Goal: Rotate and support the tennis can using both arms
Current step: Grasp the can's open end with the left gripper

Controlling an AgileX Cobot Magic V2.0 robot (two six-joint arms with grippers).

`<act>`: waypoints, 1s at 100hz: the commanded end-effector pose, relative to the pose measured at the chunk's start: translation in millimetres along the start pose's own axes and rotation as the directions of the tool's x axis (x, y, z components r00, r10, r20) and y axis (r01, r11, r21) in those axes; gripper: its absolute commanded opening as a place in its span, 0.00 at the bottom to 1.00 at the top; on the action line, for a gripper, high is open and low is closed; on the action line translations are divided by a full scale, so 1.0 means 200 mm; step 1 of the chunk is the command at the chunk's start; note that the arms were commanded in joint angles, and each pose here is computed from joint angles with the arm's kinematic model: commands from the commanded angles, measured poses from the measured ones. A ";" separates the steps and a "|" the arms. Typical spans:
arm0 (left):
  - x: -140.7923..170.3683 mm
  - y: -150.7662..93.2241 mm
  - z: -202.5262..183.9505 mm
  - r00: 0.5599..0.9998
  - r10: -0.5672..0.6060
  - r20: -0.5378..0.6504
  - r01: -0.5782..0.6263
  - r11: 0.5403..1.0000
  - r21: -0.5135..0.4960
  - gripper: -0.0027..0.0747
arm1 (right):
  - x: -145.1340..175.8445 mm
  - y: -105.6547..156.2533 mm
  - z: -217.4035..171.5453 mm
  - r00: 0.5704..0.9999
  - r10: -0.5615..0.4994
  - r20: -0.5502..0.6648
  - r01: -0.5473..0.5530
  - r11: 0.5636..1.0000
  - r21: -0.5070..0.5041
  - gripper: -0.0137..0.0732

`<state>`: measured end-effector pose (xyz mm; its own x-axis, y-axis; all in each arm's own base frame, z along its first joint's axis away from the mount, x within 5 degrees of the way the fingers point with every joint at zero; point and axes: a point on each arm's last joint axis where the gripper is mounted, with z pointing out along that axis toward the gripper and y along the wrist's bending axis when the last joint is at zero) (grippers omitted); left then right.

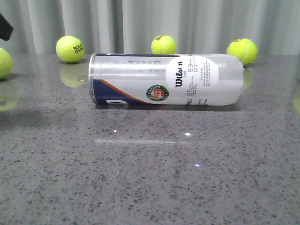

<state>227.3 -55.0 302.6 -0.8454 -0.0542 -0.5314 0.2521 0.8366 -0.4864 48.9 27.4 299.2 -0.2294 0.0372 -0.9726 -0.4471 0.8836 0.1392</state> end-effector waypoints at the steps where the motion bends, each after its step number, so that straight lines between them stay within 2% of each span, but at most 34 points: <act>1: -0.08 -0.06 -0.01 0.997 -0.040 0.073 0.029 0.989 0.144 0.76 | -0.07 0.00 -0.01 0.996 -0.014 0.090 0.014 1.000 0.004 0.09; 11: -0.10 -0.09 0.06 0.996 -0.077 0.048 0.060 0.954 0.294 0.76 | -0.07 0.00 -0.01 0.996 -0.014 0.090 0.014 1.000 0.004 0.09; 25: -0.13 -0.08 0.13 0.991 -0.133 0.026 0.110 0.904 0.412 0.76 | -0.07 0.00 -0.01 0.996 -0.014 0.090 0.014 1.000 0.004 0.09; 46: -0.15 -0.06 0.23 0.988 -0.145 -0.057 0.154 0.852 0.501 0.76 | -0.07 0.00 -0.01 0.996 -0.014 0.090 0.014 1.000 0.004 0.09; 100: -0.26 -0.24 0.49 0.987 -0.070 -0.143 0.141 0.799 0.584 0.76 | -0.07 0.00 -0.01 0.996 -0.014 0.090 0.014 1.000 0.004 0.09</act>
<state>305.5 -135.8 262.0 -0.9326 -0.0184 -0.3605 0.3176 0.4329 -0.8437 48.9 27.4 299.2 -0.2292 0.0369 -0.9727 -0.4472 0.8836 0.1389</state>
